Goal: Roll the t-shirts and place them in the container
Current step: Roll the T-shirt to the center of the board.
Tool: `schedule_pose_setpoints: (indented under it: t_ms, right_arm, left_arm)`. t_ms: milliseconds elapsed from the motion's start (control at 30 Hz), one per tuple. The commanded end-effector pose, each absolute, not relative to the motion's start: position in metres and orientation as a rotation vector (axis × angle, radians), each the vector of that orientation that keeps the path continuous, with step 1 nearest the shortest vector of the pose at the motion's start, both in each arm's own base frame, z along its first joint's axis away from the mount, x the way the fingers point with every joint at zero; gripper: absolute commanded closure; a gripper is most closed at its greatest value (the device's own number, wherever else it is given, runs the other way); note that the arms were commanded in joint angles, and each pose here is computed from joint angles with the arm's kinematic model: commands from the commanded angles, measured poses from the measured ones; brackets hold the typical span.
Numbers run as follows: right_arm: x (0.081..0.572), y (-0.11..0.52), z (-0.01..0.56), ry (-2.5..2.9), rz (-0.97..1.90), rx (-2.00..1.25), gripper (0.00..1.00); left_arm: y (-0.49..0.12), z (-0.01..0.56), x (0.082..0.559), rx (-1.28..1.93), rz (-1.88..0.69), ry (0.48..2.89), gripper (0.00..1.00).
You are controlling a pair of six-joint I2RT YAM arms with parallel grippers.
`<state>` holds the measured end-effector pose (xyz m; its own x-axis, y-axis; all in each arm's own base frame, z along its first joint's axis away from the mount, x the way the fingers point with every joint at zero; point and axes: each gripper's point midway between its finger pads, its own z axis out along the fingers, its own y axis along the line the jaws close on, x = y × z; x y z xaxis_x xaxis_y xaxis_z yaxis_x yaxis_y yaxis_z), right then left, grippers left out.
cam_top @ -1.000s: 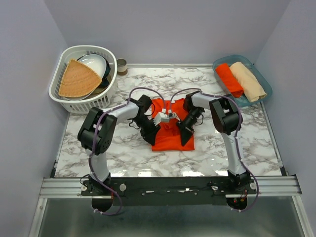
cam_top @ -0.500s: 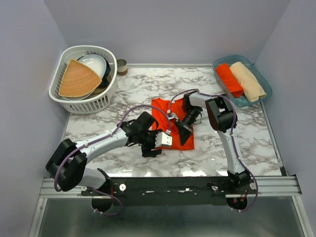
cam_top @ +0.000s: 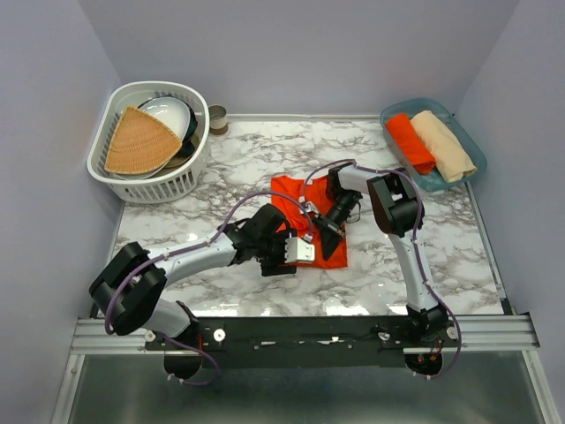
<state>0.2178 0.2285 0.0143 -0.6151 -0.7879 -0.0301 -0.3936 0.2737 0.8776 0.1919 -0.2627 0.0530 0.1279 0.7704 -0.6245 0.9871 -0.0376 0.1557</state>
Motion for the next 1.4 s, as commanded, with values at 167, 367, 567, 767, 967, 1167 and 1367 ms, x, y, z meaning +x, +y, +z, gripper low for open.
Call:
schedule_pose_setpoints:
  t_ms: [167,367,567,767,967,1167,1367]
  right_arm:
    - [0.213,0.208,-0.01,-2.094,-1.161,1.096,0.96]
    - [0.213,0.209,-0.011,-2.099,-1.153,1.082,0.95]
    - [0.214,0.209,-0.011,-2.104,-1.149,1.071,0.85]
    - [0.247,0.199,0.025,-2.264,-1.274,1.124,0.53]
    - [0.318,0.154,0.075,-2.739,-1.193,1.503,0.38]
    - [0.302,0.156,0.125,-2.818,-0.8,2.566,0.34]
    - [0.214,0.198,0.11,-2.406,-0.798,3.05,0.32]
  left_arm:
    - [-0.269,0.033,0.191,1.962,-0.488,1.718,0.28]
    - [-0.266,0.013,0.195,2.042,-0.399,1.766,0.39]
    - [-0.253,-0.005,0.186,2.152,-0.386,1.807,0.75]
    - [-0.247,-0.006,0.166,2.228,-0.502,1.836,1.0]
    - [-0.257,0.015,0.147,2.169,-0.834,1.934,1.0]
    - [-0.27,0.036,0.146,2.054,-1.157,2.002,0.99]
    - [-0.279,0.048,0.168,1.92,-1.267,2.062,0.98]
